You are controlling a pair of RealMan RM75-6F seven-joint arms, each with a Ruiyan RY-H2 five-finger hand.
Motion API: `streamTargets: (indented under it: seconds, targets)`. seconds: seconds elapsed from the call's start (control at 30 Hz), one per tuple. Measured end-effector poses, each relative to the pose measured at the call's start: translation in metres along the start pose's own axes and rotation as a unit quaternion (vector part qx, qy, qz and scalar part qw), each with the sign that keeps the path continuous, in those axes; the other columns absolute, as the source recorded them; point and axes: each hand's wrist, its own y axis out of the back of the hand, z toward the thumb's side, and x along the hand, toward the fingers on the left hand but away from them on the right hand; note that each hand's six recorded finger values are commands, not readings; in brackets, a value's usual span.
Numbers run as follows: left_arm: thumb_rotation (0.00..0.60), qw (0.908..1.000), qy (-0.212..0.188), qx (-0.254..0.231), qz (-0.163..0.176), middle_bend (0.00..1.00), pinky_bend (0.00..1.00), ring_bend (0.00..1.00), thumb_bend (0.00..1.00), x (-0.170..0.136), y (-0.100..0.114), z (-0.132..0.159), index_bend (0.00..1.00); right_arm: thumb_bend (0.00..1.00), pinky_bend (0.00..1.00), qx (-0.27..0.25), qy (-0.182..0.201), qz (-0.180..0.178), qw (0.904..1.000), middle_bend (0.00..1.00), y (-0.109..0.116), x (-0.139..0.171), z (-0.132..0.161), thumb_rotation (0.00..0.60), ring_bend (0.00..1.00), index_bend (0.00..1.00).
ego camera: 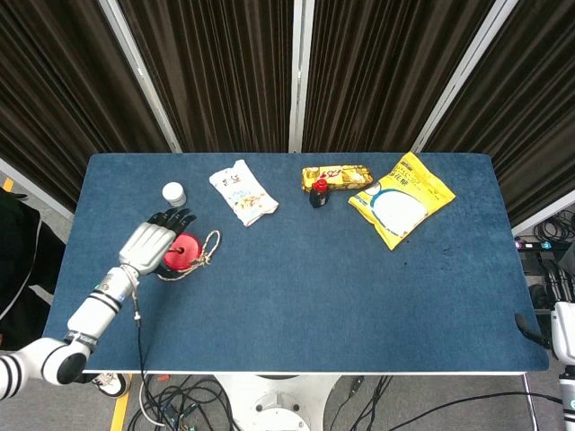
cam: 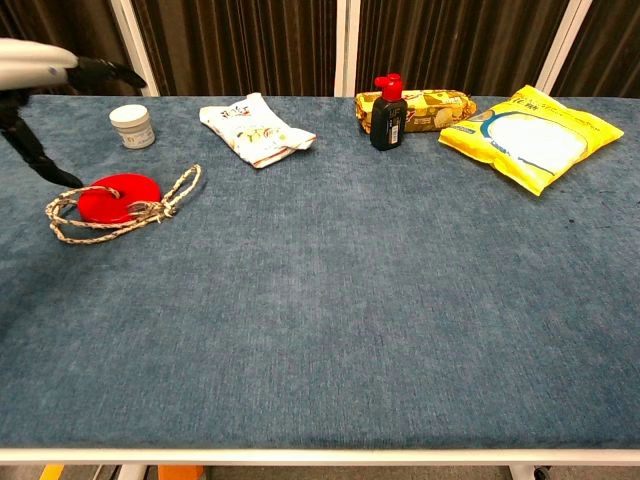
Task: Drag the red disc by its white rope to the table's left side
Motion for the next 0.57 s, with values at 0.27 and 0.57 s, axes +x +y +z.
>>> streamTargets:
  seconds: [0.27, 0.57]
  targets:
    - [0.600, 0.9963, 0.064, -0.009, 0.058, 0.02, 0.14, 0.00, 0.00, -0.054, 0.003, -0.034, 0.09, 0.18, 0.00, 0.001, 0.005, -0.001, 1.0000, 0.00, 0.001, 0.002, 0.003, 0.600, 0.00, 0.00]
    - [0.600, 0.9755, 0.172, 0.014, 0.137, 0.04, 0.14, 0.00, 0.00, -0.155, -0.044, -0.089, 0.10, 0.18, 0.00, 0.000, 0.022, 0.006, 0.9997, 0.00, -0.006, 0.006, 0.014, 0.600, 0.00, 0.00]
